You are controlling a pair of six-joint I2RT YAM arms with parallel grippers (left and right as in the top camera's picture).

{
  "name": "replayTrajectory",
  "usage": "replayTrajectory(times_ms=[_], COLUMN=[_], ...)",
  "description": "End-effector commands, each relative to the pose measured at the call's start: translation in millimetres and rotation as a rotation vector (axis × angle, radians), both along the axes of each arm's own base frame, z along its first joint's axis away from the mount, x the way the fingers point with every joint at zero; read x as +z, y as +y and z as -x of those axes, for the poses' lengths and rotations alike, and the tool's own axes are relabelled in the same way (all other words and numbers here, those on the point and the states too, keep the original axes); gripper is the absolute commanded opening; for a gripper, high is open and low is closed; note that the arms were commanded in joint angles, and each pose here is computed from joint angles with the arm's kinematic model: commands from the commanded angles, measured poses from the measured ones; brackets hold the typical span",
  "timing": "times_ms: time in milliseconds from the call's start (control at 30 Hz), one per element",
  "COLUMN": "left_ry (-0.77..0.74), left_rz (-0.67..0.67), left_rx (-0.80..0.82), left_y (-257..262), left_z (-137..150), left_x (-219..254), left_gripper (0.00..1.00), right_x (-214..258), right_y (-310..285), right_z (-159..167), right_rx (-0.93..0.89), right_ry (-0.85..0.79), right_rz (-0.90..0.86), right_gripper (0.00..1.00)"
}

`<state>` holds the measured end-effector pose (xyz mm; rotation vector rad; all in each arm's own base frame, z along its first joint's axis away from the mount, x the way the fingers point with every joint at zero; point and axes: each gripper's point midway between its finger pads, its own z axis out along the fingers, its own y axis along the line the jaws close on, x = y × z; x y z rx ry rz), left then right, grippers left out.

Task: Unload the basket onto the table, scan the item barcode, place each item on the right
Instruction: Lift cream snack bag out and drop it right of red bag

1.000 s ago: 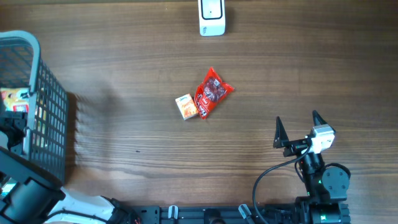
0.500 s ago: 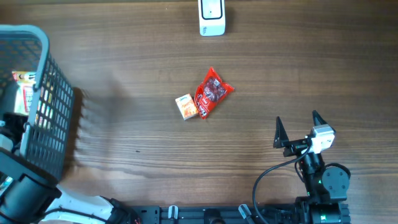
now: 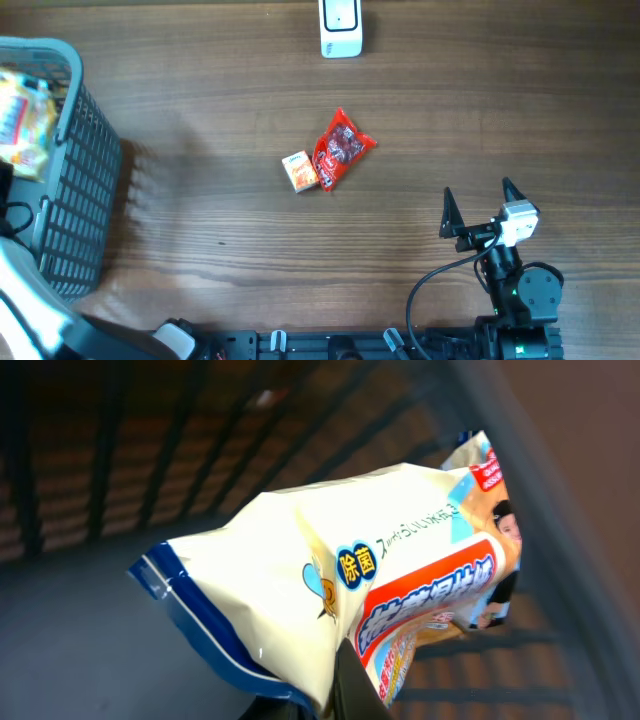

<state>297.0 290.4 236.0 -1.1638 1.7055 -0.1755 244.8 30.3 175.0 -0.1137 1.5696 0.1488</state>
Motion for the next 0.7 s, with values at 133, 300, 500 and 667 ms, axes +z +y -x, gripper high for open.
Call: replayTrajectory(times_ms=[133,300,500,667], left_ry=[-0.304,-0.481,-0.256,0.077], left_rz=[-0.281,-0.243,0.140,0.391], left_rx=[-0.018,-0.140,-0.517,-0.857], left_y=[-61.4,-130.6,-236.7,-347.4], left_z=[33.9,47.8,7.3,-35.8], left_x=[151.6,198.5,114.4,21.0], left_gripper=[0.04,0.04,0.04,0.04], right_x=[1.1,1.3,1.1,1.1], right_y=[-1.3,-1.3,-1.3,-1.3], right_z=[-0.1,-0.1,-0.1,-0.1], right_rx=[-0.008,-0.008,-0.008,-0.008], right_ry=[-0.005,-0.006,-0.005,-0.005], right_rz=[-0.004,-0.004,-0.005,-0.004], right_gripper=[1.00,1.00,0.99,1.00])
